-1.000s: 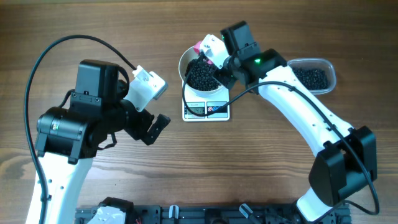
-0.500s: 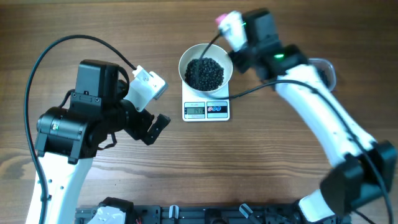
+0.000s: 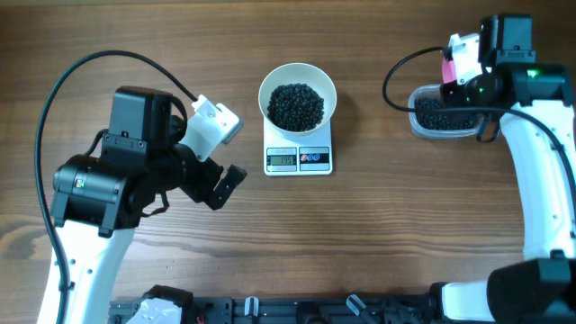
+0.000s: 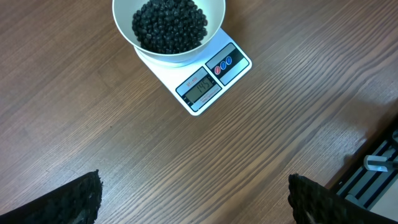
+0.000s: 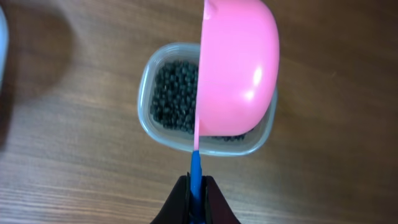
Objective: Scoop item into bowl and weigh 150g on scale
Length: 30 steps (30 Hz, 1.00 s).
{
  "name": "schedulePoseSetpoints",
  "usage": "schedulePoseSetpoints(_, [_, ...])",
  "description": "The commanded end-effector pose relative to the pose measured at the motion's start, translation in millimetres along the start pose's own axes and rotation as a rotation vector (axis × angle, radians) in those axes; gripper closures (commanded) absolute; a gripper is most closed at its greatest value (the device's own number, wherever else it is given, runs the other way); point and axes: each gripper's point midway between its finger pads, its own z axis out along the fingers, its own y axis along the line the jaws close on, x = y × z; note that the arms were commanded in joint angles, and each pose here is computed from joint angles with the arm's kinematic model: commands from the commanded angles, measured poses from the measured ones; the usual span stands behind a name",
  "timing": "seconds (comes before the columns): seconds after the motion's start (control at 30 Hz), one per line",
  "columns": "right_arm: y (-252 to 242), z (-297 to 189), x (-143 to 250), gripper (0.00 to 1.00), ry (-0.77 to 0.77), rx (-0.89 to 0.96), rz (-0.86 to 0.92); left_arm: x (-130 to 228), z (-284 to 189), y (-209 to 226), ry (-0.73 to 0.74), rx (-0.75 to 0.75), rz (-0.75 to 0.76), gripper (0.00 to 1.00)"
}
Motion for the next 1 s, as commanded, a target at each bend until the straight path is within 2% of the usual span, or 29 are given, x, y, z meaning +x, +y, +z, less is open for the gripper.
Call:
schedulePoseSetpoints(0.0, [4.1, 30.1, 6.7, 0.96, 0.092, -0.035, 0.008, -5.4, -2.6, 1.0, -0.014, -0.004, -0.001, 0.00])
schedulePoseSetpoints(0.33, [15.5, 83.9, 26.7, 0.96, 0.261, -0.090, -0.062, -5.4, -2.6, 1.0, -0.014, -0.004, -0.001, 0.00])
schedulePoseSetpoints(0.57, [18.0, 97.9, 30.0, 0.96, 0.291, -0.100, -0.070, -5.3, -2.6, 0.9, -0.013, -0.004, -0.001, 0.00])
schedulePoseSetpoints(0.7, [13.8, 107.0, 35.4, 0.96, 0.325, -0.084, -0.163, -5.4, -2.6, 0.9, -0.014, -0.004, -0.001, 0.00])
schedulePoseSetpoints(0.97, [53.9, 107.1, 27.5, 0.96, 0.261, -0.318, -0.132, -5.4, -2.6, 1.0, -0.014, -0.004, -0.001, 0.00])
